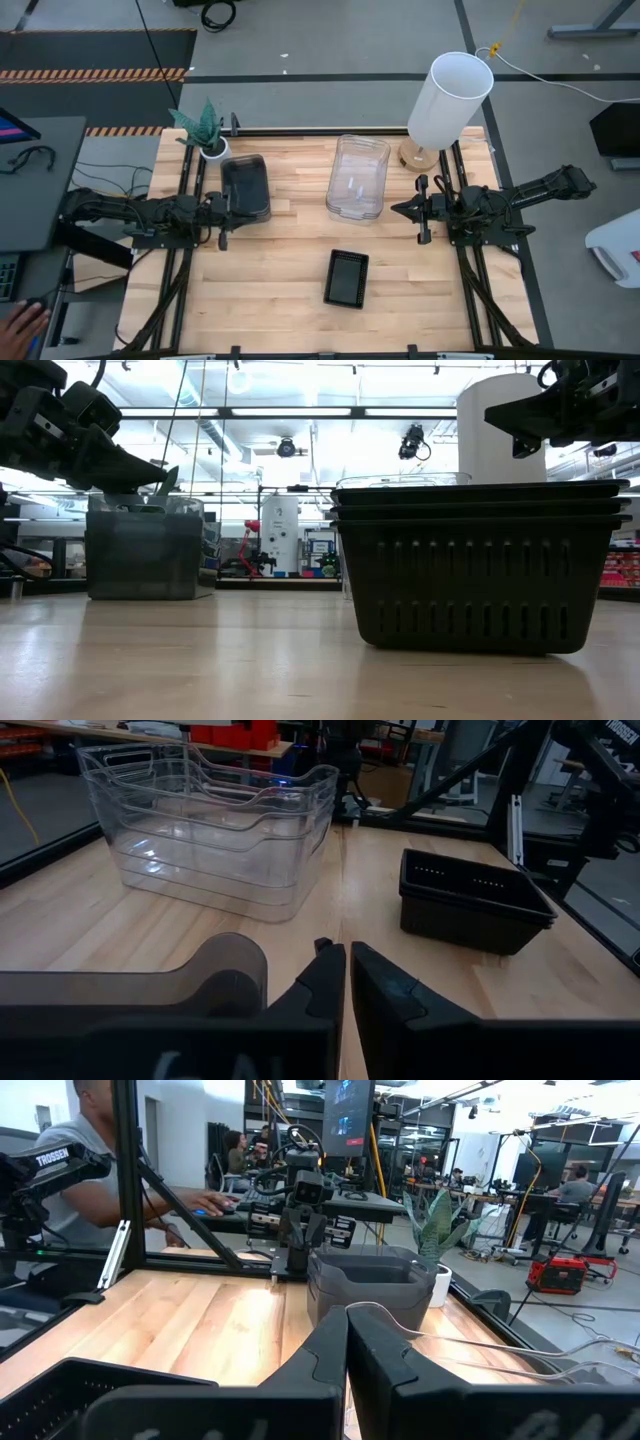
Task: Stack baskets by color
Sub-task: Return to Home Position
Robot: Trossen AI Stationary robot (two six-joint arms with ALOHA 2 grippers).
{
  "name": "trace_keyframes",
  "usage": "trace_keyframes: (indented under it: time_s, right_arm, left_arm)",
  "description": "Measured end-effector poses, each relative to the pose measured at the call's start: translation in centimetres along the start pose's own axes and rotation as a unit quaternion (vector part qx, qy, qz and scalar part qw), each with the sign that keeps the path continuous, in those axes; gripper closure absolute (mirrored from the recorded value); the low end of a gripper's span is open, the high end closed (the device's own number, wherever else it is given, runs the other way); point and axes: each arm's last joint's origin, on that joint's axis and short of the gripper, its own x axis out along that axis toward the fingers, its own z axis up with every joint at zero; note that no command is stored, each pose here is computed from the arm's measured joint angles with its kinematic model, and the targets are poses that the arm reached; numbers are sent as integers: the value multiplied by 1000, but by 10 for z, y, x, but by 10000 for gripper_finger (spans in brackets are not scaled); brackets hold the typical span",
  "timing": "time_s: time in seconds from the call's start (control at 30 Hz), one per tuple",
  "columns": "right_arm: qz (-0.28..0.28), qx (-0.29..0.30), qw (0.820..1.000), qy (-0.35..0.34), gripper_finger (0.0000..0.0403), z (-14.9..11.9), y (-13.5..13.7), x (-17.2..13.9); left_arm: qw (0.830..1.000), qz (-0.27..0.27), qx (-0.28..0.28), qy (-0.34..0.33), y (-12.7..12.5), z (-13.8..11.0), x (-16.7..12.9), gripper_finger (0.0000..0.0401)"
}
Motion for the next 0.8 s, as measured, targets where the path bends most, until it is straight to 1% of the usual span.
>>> trace_keyframes:
  time_s: [0.3, 0.63, 0.8]
  right_arm:
    - [0, 0, 1000, 0, 387, 0, 0, 0]
    - [0, 0, 1000, 0, 387, 0, 0, 0]
    - [0, 0, 1000, 0, 387, 0, 0, 0]
  left_arm:
    - [1000, 0, 0, 0, 0, 0, 0, 365]
    - [1000, 0, 0, 0, 0, 0, 0, 378]
    - [1000, 0, 0, 0, 0, 0, 0, 372]
